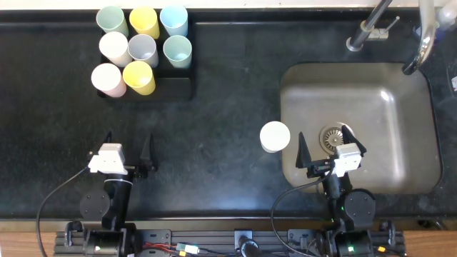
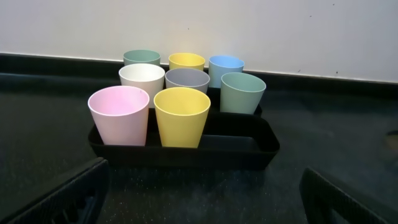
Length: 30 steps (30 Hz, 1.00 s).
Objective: Store Cups
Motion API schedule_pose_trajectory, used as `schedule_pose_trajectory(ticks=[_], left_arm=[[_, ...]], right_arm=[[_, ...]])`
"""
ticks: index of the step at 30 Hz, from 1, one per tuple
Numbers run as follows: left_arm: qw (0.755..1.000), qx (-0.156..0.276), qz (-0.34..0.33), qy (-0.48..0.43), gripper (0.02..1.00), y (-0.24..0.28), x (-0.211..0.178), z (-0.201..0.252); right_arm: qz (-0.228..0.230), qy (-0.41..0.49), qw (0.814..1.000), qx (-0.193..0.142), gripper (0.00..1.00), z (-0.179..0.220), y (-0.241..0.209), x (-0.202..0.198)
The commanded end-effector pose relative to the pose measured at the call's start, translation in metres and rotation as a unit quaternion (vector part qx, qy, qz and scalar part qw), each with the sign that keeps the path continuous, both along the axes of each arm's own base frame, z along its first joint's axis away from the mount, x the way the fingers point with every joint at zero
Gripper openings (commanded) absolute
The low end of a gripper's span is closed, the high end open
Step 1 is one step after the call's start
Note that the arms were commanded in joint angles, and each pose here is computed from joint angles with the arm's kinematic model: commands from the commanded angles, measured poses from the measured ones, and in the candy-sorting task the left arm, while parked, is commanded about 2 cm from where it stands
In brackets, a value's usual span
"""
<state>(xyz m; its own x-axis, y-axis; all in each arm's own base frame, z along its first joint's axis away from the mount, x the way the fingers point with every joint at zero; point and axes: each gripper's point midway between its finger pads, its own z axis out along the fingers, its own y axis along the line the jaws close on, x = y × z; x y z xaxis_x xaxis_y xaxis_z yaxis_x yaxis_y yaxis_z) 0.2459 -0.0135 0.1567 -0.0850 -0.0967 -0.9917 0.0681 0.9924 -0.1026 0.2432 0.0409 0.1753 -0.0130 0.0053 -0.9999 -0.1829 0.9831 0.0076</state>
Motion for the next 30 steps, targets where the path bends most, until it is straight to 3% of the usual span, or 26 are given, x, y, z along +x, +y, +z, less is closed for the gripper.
schedule_pose_trajectory(ticks=[1, 19, 22, 25, 30], left_arm=[[1.0, -0.004, -0.01, -0.003, 1.0, -0.004, -0.001, 0.001], [1.0, -0.004, -0.01, -0.003, 0.998, -0.004, -0.001, 0.001], [1.0, -0.004, -0.01, -0.003, 1.0, -0.004, -0.001, 0.001], [1.0, -0.004, -0.01, -0.003, 1.0, -0.004, -0.001, 0.001], [1.0, -0.004, -0.01, -0.003, 1.0, -0.004, -0.001, 0.001]], right_arm=[[0.0, -0.001, 1.0, 0.002, 0.998, -0.003, 0.0, 0.0], [-0.008, -0.007, 1.0, 0.003, 0.996, 0.0, -0.002, 0.001], [-0.008, 0.005, 0.999, 0.034, 0.998, -0.002, -0.002, 0.001], [-0.012, 0.044, 0.997, 0.062, 0.998, 0.009, -0.003, 0.0], [-0.002, 0.176, 0.983, 0.047, 0.996, 0.053, 0.005, 0.005]])
